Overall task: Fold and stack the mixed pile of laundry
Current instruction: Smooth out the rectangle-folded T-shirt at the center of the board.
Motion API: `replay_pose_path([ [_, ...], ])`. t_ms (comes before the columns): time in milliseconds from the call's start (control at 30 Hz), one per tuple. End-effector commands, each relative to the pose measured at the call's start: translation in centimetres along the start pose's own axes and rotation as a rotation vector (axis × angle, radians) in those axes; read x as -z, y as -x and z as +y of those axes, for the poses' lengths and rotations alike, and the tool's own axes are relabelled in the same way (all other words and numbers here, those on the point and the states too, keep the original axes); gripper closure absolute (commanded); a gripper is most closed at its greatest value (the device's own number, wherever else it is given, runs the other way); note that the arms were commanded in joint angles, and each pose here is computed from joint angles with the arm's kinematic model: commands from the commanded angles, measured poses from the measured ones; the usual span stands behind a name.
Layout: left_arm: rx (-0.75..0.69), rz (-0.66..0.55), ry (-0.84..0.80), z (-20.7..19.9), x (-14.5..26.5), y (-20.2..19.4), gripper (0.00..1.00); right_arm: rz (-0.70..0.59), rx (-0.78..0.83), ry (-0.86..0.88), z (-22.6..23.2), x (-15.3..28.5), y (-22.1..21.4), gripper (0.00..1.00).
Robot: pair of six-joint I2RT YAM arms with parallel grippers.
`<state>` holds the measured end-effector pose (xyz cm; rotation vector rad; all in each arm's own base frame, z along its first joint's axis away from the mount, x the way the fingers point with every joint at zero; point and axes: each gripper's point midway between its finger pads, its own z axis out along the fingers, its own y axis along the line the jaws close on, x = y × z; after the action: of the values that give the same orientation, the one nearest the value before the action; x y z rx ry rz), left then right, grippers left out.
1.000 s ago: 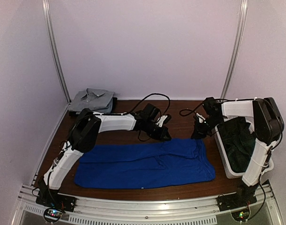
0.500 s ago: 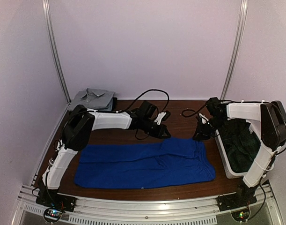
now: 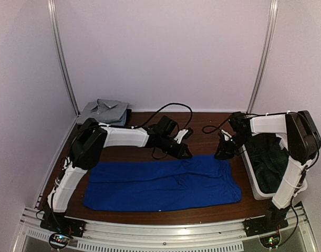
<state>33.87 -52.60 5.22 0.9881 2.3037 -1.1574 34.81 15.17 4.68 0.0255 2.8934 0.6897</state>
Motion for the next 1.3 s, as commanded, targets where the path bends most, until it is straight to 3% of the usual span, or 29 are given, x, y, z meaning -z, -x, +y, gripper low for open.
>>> replay_pose_path([
  [0,-0.064,-0.056,-0.017,-2.0,1.8,2.2,1.00,-0.032,0.018,-0.015,-0.2,-0.4,2.0,0.76],
  [100,-0.068,-0.057,-0.015,-2.0,1.8,2.3,1.00,-0.027,0.017,-0.040,-0.6,-0.9,2.5,0.64],
  [167,-0.069,-0.059,-0.013,-1.9,1.8,2.4,1.00,-0.026,0.023,-0.043,-0.7,-1.0,2.8,0.64],
  [333,-0.073,-0.060,-0.012,-1.9,1.8,2.4,1.00,-0.023,0.035,-0.032,-0.3,-1.1,3.2,0.73],
  [567,-0.077,-0.057,-0.003,-1.8,1.8,2.5,1.00,-0.019,0.047,-0.007,0.4,-0.3,3.0,0.97],
  [1000,-0.170,-0.100,0.014,-3.7,4.8,3.2,1.00,-0.057,0.079,0.079,2.7,3.9,-0.3,1.00],
  [1267,-0.313,-0.044,-0.011,-6.4,4.9,-0.7,1.00,-0.022,0.091,0.161,4.0,4.3,-4.3,1.00],
])
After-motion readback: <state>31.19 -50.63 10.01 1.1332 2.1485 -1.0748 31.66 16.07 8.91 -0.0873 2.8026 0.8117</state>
